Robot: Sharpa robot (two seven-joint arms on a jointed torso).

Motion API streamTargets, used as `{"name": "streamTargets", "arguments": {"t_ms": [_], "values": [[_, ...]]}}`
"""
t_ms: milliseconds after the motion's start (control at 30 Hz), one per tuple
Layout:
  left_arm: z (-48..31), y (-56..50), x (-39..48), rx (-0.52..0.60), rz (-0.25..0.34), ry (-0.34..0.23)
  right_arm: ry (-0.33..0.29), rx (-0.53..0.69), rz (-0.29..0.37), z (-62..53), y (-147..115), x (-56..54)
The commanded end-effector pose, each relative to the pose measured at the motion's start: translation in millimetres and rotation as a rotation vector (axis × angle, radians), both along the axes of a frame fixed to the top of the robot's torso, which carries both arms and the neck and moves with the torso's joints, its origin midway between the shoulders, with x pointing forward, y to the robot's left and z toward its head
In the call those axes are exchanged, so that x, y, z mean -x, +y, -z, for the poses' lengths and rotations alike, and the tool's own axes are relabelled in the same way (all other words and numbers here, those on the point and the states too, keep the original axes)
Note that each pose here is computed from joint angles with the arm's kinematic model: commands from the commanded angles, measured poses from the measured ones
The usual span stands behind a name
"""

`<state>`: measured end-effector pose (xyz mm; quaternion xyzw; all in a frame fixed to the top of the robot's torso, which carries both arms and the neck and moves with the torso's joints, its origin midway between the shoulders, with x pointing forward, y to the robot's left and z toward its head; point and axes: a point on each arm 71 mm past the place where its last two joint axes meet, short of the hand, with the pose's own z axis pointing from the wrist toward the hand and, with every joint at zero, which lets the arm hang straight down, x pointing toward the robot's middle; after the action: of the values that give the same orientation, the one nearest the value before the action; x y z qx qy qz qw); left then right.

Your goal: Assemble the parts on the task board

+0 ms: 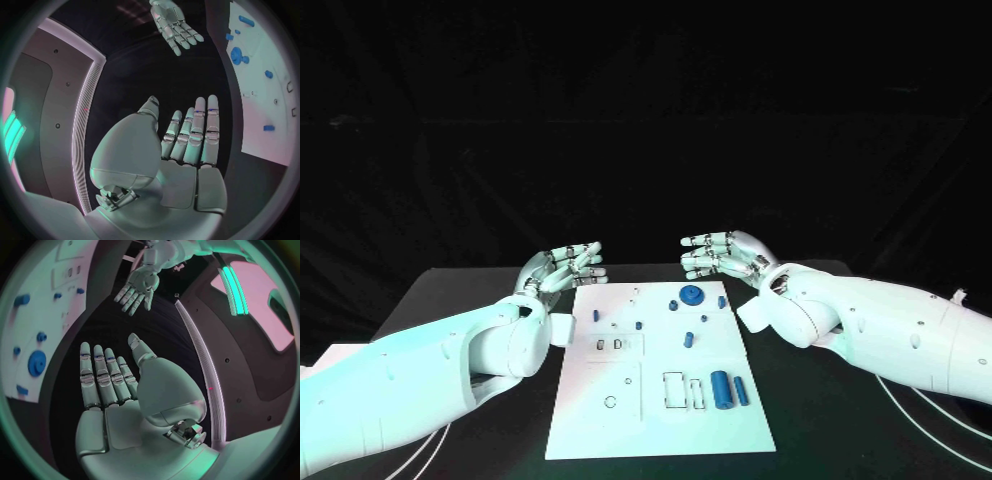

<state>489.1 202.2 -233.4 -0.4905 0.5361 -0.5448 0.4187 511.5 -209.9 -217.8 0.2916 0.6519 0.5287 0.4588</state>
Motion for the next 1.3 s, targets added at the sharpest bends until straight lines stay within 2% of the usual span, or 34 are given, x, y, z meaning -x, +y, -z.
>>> {"name": "streamTargets", "arguments": {"t_ms": [33, 300, 467, 633, 833, 1067, 1300], "values": [[-5.3, -5.6, 3.2, 0.023, 0.048, -0.015, -0.189, 0.235, -0.043, -4.5, 5, 1.4], [-14.5, -5.0, 13.4, 0.036, 0.088, -0.004, -0.32, 0.386, -0.018, -17.5, 0, -3.8], [-23.4, -7.6, 23.3, 0.053, 0.117, -0.004, -0.388, 0.503, -0.021, -26.3, -1, -8.7], [-35.0, -12.8, 34.7, 0.08, 0.153, -0.007, -0.423, 0.716, -0.068, -33.4, 2, -13.0], [-45.3, -18.5, 42.3, 0.096, 0.182, -0.013, -0.445, 0.88, -0.11, -37.9, 7, -13.0], [-54.6, -25.4, 49.6, 0.116, 0.206, -0.023, -0.475, 1.006, -0.138, -43.0, 13, -13.3], [-60.2, -26.3, 51.9, 0.13, 0.212, -0.021, -0.483, 1.071, -0.169, -43.0, 18, -12.1]]}}
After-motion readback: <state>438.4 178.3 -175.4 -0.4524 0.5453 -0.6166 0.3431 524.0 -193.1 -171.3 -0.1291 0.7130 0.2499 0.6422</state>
